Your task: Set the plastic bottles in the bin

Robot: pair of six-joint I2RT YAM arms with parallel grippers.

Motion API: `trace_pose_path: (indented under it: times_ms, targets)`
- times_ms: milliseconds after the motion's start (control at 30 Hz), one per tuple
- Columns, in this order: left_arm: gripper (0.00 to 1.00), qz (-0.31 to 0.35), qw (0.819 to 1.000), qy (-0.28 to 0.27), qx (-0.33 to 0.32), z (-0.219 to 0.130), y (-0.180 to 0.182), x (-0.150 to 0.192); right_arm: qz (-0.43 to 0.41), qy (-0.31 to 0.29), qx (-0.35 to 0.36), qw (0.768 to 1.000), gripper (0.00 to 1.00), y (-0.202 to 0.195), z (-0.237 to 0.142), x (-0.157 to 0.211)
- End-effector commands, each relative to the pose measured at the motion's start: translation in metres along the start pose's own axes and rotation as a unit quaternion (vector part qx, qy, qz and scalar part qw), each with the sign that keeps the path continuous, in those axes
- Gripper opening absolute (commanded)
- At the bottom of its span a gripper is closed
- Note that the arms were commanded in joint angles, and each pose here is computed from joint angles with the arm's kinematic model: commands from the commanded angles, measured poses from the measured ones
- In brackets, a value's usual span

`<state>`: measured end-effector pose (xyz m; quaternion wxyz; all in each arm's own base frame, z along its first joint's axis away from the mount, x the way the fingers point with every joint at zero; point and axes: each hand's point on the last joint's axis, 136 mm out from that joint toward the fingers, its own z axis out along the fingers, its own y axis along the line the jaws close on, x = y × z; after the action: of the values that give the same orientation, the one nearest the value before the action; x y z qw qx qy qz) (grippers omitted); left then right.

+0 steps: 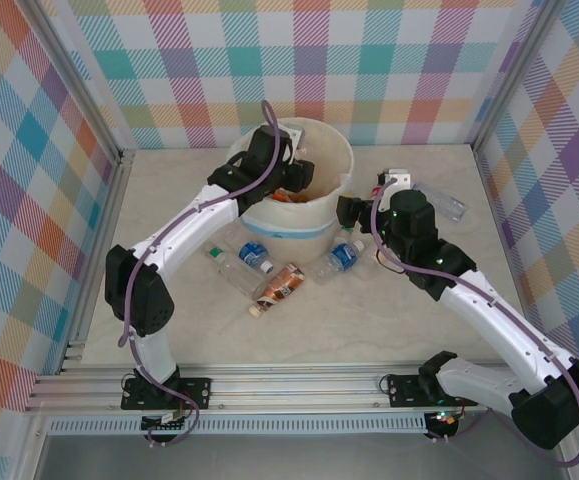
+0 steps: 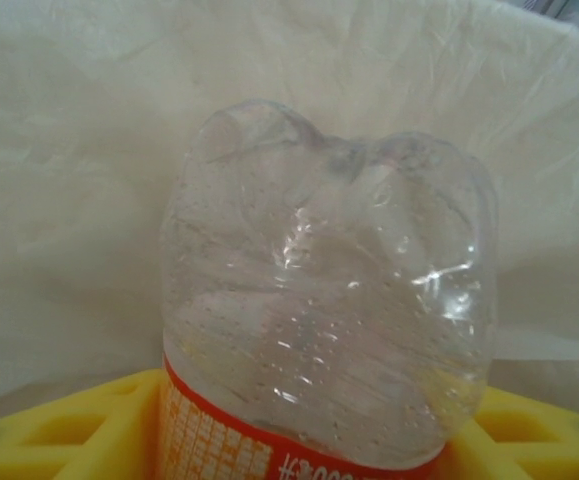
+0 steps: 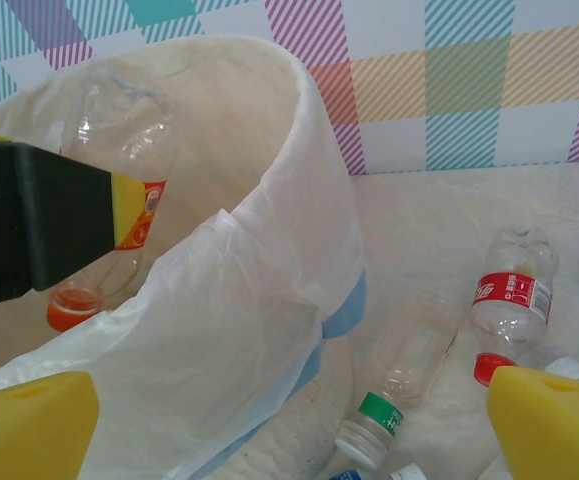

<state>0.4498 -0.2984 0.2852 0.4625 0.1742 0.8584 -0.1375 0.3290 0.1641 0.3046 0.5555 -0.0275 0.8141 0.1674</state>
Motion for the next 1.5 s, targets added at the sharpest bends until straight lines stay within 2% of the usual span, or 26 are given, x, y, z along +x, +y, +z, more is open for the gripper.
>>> trace_pose_path:
  times_ms: [0, 233, 400, 633, 767, 867, 1033, 1367, 1467]
  targets:
    - [0.63, 0.008, 1.0, -0.011, 0.001, -0.016, -0.008, -0.013, 0.015, -0.009, -0.007, 1.0, 1.0, 0.001, -0.005, -0.01]
    - [0.76, -0.002, 0.999, -0.036, 0.033, -0.043, -0.021, -0.03, 0.046, -0.006, -0.045, 0.998, 1.0, 0.002, -0.002, -0.009]
    - [0.84, -0.021, 0.996, -0.071, 0.057, -0.076, -0.028, -0.048, 0.119, 0.004, -0.042, 0.992, 1.0, -0.026, 0.001, 0.0]
    - [0.95, -0.048, 0.989, -0.125, 0.062, -0.109, -0.023, -0.064, 0.175, 0.039, 0.004, 0.984, 1.0, -0.072, 0.007, 0.029]
    - [1.0, -0.068, 0.985, -0.151, 0.053, -0.124, -0.015, -0.066, 0.205, 0.083, 0.09, 0.971, 1.0, -0.104, 0.013, 0.063]
    - [1.0, -0.078, 0.981, -0.173, 0.032, -0.135, -0.004, -0.064, 0.224, 0.12, 0.125, 0.959, 1.0, -0.118, 0.018, 0.09]
    - [1.0, -0.077, 0.978, -0.189, -0.036, -0.164, 0.027, -0.055, 0.259, 0.156, 0.128, 0.945, 1.0, -0.121, 0.031, 0.123]
    - [1.0, -0.127, 0.96, -0.187, -0.168, -0.21, 0.096, 0.008, 0.306, 0.19, 0.163, 0.918, 0.99, -0.134, 0.058, 0.16]
    - [1.0, -0.157, 0.948, -0.177, -0.214, -0.216, 0.118, 0.033, 0.323, 0.197, 0.209, 0.902, 0.99, -0.147, 0.061, 0.17]
